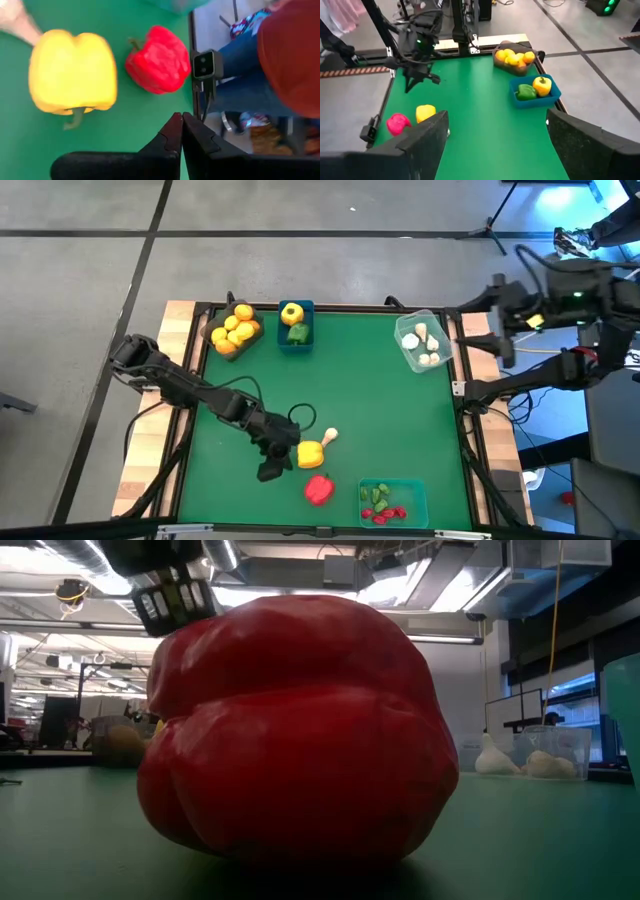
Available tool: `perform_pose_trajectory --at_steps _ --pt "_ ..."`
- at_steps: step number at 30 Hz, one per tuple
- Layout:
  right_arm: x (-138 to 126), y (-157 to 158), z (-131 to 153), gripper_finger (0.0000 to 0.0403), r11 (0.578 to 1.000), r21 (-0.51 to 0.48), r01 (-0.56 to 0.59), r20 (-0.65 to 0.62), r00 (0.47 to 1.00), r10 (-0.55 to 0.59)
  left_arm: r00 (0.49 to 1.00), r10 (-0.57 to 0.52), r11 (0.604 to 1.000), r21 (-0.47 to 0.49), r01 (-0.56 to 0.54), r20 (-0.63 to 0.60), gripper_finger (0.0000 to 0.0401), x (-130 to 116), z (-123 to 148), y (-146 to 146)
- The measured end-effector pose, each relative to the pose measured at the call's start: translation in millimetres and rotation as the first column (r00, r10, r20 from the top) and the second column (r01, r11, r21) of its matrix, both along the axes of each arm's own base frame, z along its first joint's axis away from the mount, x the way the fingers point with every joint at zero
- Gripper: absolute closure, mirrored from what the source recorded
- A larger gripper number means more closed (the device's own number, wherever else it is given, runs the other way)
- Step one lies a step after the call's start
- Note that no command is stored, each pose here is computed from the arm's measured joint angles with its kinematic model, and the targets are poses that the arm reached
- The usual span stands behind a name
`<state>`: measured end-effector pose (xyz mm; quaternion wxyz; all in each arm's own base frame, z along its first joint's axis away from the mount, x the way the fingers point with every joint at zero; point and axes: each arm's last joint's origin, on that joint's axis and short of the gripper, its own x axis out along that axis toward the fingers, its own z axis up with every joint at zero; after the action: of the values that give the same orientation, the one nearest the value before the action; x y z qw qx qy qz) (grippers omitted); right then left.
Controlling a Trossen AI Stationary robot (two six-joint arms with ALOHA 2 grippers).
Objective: Sort produce into baskets
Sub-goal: Put the yellow bell pepper into the blue bin
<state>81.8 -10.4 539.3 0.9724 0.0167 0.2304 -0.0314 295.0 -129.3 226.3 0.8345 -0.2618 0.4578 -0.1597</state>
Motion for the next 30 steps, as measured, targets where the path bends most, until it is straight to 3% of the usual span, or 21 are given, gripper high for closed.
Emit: perform_pose_trajectory --at_steps 4,7,10,14,19,21,26,30 --pt "-26.1 3.2 0.5 0.0075 0.999 0.012 0.042 0.032 0.999 -0.042 0.997 0.051 0.996 -0.066 -0.055 -0.053 0.0397 4.5 -0.4 11.1" --pt "-44.3 5.0 -0.4 0.0075 0.997 0.006 0.081 0.049 0.995 -0.081 0.995 0.096 0.995 -0.009 -0.097 -0.024 0.0397 7.4 -1.1 18.9" --pt "-59.5 6.6 -1.3 0.0075 0.994 -0.006 0.107 0.066 0.992 -0.106 0.978 0.207 0.976 0.065 -0.209 0.032 0.0397 11.2 -0.5 24.6" --pt "-68.9 7.6 -1.3 0.0075 0.992 -0.014 0.124 0.089 0.988 -0.123 0.961 0.261 0.958 0.102 -0.270 0.087 0.0397 13.8 1.3 26.4" --pt "-78.4 8.7 -4.0 0.0075 0.990 -0.019 0.136 0.080 0.988 -0.135 0.936 0.350 0.935 0.048 -0.352 0.043 0.0397 14.8 1.2 29.5" --pt "-80.4 8.9 -5.5 0.0075 0.990 -0.020 0.140 0.068 0.988 -0.138 0.951 0.304 0.951 0.042 -0.307 0.060 0.0394 15.3 2.4 27.9" --pt "-80.4 8.5 -6.0 0.0075 0.988 -0.024 0.150 0.062 0.987 -0.149 0.965 0.262 0.961 -0.089 -0.264 -0.033 0.0328 16.7 3.1 32.9" --pt "-80.6 8.6 -6.0 0.0075 0.988 -0.024 0.149 0.063 0.987 -0.148 0.957 0.286 0.952 -0.096 -0.290 -0.045 0.0244 16.9 2.9 33.6"
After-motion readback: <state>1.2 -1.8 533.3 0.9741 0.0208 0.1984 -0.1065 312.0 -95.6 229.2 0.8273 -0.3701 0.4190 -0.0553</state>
